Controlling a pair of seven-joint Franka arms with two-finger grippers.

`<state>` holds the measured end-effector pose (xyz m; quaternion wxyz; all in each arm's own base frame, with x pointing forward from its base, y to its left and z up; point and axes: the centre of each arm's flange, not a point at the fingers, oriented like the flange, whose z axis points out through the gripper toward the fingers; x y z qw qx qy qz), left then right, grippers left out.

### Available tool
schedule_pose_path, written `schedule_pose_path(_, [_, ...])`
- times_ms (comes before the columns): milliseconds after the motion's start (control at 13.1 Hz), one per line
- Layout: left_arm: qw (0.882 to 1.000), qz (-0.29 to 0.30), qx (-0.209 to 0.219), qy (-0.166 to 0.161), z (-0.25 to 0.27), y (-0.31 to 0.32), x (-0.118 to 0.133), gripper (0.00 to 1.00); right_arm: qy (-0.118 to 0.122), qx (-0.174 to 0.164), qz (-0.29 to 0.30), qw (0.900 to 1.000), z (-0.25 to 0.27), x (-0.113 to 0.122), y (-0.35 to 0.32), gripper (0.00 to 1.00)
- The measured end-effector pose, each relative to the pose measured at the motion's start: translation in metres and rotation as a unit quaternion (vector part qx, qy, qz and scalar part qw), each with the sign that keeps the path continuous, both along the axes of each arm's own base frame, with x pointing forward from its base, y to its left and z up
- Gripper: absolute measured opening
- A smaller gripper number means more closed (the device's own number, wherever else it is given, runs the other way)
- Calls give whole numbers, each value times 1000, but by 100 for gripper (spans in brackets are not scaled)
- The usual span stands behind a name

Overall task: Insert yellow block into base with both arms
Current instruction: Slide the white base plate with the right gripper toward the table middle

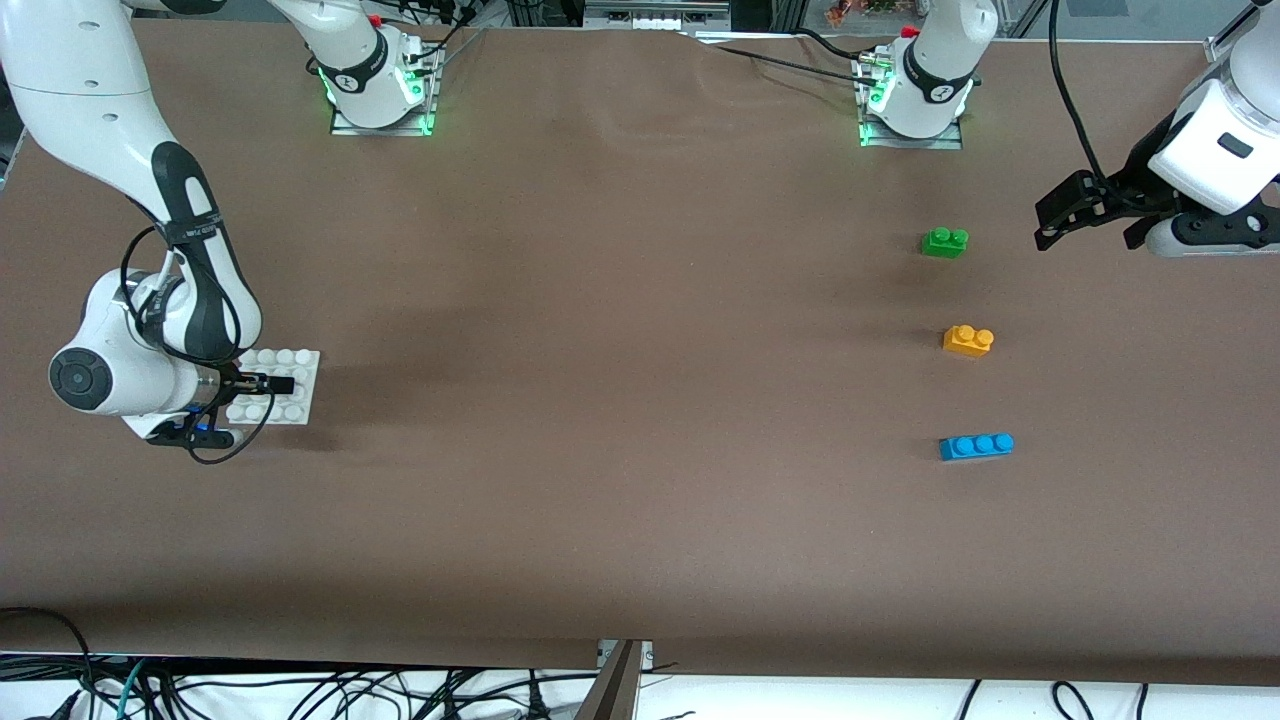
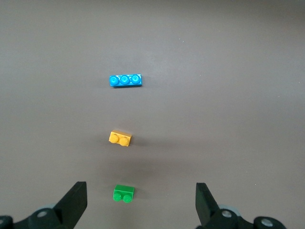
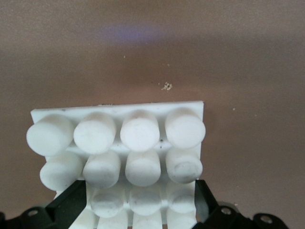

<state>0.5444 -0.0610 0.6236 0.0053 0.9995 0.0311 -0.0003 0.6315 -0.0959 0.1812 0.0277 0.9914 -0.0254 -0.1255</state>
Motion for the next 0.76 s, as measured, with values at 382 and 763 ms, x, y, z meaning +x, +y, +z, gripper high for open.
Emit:
schedule_pose_path(382, [1000, 0, 0, 0, 0, 0, 0, 100, -7, -1, 10, 1000, 0, 3, 11, 100])
schedule_pose_path(763, [1000, 0, 0, 0, 0, 0, 0, 100, -23, 8, 34, 999, 0, 11, 58, 100])
